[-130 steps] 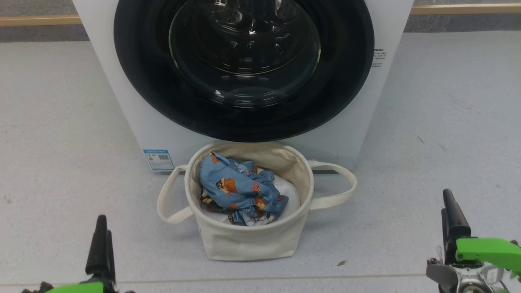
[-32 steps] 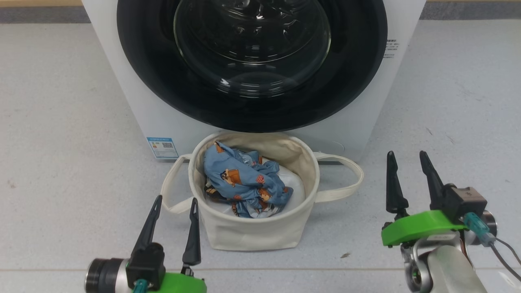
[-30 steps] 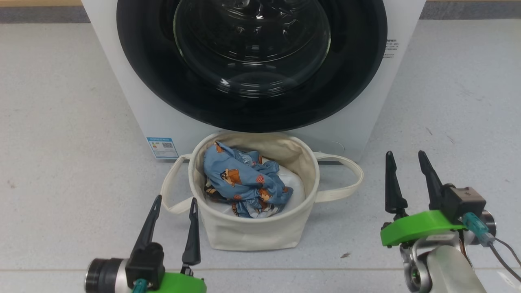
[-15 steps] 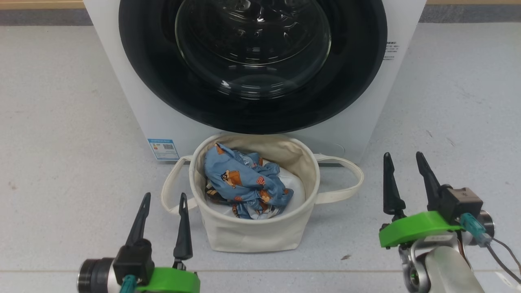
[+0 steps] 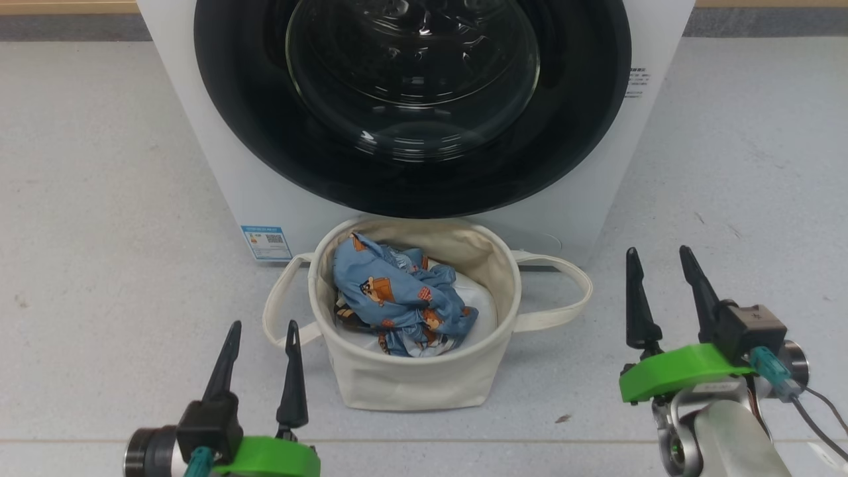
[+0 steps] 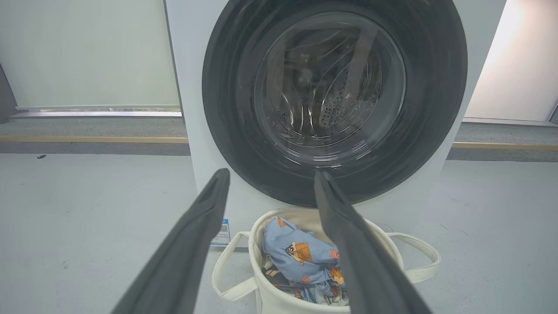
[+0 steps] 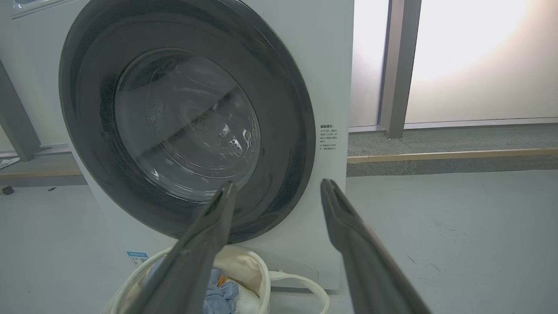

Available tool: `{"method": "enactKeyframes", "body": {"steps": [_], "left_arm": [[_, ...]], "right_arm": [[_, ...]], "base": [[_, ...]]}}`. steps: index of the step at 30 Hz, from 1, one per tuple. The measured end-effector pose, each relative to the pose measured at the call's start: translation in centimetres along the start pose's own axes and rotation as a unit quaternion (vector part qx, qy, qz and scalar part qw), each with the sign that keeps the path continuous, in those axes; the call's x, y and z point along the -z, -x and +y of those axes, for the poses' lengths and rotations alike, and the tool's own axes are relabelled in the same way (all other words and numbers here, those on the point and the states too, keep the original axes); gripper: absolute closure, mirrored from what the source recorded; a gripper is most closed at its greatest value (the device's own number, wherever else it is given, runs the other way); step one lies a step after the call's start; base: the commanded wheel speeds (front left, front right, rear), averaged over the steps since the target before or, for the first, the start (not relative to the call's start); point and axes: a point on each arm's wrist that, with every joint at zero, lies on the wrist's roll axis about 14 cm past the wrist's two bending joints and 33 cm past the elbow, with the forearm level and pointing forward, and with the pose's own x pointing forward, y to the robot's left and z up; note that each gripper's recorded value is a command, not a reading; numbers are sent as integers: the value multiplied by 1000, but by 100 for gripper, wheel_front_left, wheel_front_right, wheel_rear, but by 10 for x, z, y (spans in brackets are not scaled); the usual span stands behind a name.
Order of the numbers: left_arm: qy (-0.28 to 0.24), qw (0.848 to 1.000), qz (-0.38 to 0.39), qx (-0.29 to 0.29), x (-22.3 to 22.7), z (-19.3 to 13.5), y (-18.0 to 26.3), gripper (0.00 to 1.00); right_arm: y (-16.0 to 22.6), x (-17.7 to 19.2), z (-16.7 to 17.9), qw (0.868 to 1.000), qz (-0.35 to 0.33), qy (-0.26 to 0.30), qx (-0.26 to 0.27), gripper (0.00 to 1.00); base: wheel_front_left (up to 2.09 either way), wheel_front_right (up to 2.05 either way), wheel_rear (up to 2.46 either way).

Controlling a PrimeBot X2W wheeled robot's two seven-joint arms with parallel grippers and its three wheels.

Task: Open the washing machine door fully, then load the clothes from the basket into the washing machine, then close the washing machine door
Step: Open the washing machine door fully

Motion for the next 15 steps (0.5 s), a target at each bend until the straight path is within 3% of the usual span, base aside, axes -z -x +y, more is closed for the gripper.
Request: {"method": "enactKeyframes", "body": {"steps": [8,15], "left_arm": [[14,1000,16,4,9,-1,3,0],[9,1000,14,14,8,-8,6,0]], "right_arm": [[0,-2,2,1000,-3,-5,-2,0],[-1,0,10,1000,0,-11,-13,0]], "base": [[3,0,-2],[71,9,-80]]}}
